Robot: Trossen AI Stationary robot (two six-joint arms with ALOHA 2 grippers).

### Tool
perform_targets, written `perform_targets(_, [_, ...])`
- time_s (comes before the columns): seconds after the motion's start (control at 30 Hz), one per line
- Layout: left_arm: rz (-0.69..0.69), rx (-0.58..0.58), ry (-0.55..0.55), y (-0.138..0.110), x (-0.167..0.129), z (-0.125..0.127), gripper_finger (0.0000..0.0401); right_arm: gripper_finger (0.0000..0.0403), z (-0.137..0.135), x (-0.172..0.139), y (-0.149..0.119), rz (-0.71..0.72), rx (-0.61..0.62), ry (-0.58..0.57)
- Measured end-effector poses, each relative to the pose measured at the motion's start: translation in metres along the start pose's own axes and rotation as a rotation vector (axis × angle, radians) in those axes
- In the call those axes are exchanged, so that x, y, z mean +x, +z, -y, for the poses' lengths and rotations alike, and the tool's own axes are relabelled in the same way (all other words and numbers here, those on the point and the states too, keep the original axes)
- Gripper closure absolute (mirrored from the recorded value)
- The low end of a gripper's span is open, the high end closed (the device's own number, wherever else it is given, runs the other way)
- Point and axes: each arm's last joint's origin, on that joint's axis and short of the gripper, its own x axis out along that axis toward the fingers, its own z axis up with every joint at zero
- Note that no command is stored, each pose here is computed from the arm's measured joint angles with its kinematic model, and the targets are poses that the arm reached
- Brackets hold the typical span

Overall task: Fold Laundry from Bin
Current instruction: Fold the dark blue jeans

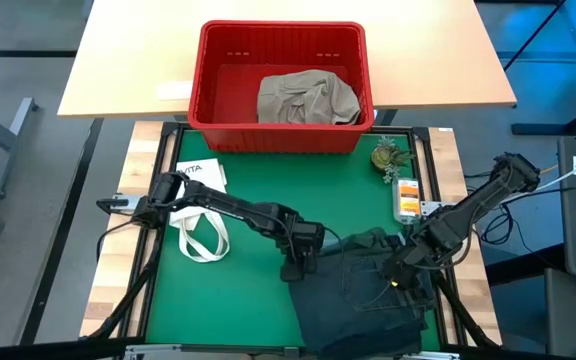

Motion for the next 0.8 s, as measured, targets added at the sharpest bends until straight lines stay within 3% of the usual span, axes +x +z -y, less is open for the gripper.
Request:
perform_targets(0.47, [0.045, 0.074, 0.000, 0.023, -0.043, 0.011, 0.0282, 0.0260, 0.002, -0.009, -0.004, -0.044, 0.016, -0.073])
perform_targets(0.8, [0.035, 0.051, -0.074, 0.018, -0.042, 0.038, 0.0282, 0.0260, 0.003, -0.009, -0.003, -0.031, 0.000, -0.102])
